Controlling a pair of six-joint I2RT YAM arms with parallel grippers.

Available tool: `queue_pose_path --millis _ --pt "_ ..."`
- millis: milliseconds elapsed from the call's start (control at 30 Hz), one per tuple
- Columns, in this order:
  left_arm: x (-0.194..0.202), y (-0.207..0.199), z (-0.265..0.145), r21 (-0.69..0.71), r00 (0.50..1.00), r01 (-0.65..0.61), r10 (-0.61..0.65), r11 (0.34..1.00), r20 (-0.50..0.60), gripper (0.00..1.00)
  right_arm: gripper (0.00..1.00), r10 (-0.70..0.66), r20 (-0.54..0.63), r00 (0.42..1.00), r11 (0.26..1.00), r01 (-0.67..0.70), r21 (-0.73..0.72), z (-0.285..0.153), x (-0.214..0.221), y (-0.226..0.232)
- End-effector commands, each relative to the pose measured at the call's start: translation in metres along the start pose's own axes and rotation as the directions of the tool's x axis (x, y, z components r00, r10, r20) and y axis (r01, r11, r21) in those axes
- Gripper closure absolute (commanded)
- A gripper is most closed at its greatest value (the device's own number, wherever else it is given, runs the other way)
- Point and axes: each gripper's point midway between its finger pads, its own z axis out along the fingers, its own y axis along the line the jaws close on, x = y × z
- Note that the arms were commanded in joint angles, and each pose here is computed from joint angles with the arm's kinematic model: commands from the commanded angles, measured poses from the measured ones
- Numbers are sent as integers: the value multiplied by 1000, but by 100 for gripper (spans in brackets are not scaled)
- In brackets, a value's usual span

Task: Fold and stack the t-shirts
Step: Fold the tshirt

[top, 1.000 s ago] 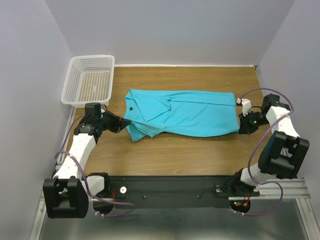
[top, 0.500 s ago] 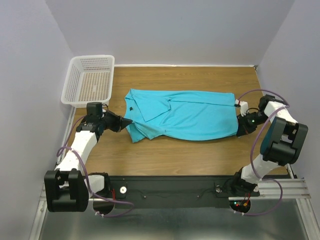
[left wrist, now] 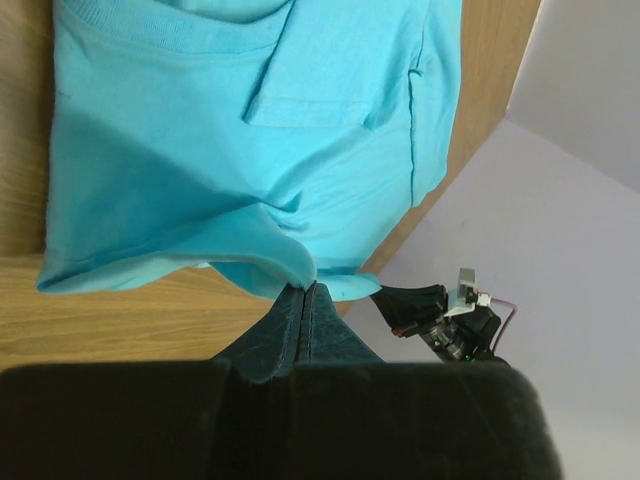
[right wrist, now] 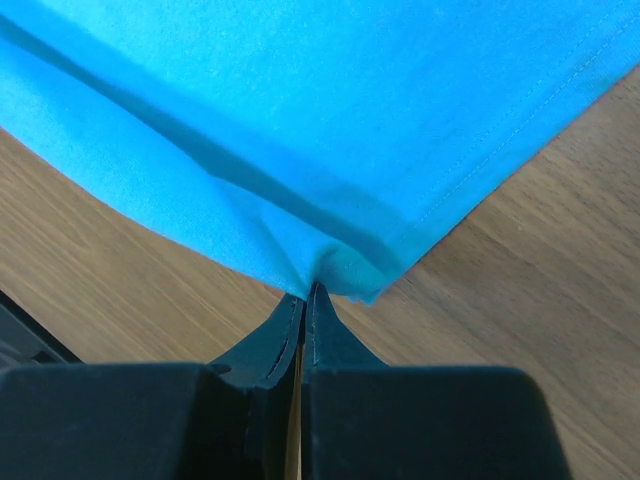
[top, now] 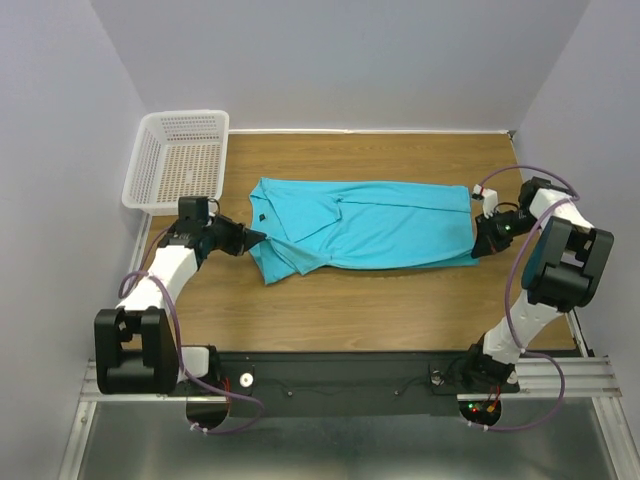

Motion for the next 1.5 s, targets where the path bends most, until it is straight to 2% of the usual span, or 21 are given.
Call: queue_pose_path --millis 0,667,1467 --pt "-11 -28 2 60 999 -34 33 998 18 100 98 3 31 1000 1000 -3 -12 -3 -13 -2" --pt "-36 -27 19 41 999 -4 2 999 53 100 98 27 28 999 1000 -27 -12 6 -19 -19" --pt "-42 -24 33 24 999 -4 3 1000 38 100 96 43 57 997 999 -42 -20 11 -33 -33"
